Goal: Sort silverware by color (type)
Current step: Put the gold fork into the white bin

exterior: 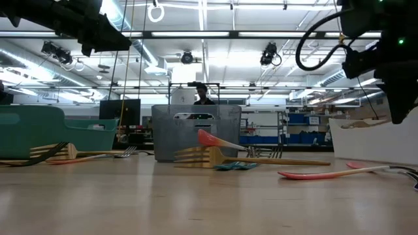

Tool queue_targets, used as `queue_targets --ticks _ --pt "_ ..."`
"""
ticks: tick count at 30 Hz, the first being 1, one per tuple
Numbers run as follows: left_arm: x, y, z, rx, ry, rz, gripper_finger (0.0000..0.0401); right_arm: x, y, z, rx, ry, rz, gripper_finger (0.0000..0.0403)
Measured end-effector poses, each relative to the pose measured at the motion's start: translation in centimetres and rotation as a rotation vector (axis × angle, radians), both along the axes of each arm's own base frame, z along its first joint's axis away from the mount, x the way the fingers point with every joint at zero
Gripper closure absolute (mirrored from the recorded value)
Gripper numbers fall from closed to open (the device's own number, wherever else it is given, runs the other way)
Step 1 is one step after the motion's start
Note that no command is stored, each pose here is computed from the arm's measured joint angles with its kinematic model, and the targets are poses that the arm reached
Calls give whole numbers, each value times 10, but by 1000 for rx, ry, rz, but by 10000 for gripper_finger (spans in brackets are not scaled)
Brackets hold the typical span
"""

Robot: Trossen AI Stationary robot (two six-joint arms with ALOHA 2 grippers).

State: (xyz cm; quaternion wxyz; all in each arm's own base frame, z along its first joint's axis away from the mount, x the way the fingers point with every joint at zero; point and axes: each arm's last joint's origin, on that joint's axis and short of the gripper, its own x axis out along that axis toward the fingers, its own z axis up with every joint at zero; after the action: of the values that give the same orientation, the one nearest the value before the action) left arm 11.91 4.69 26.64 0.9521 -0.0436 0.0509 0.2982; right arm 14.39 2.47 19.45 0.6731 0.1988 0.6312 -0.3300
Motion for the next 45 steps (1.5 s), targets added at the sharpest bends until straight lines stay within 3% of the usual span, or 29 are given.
queue_targets --ticks 17,26,38,45 --pt "0 0 0 0 0 0 271 6 -26 -11 37 -73 -31 360" --pt "0 0 0 7 5 -1 271 0 -27 -37 30 -94 -51 360" --pt "0 0 0 7 4 -1 271 2 -26 -39 54 -119 -50 358" --pt "0 0 0 7 5 -1 271 4 -26 -39 81 -141 -78 315"
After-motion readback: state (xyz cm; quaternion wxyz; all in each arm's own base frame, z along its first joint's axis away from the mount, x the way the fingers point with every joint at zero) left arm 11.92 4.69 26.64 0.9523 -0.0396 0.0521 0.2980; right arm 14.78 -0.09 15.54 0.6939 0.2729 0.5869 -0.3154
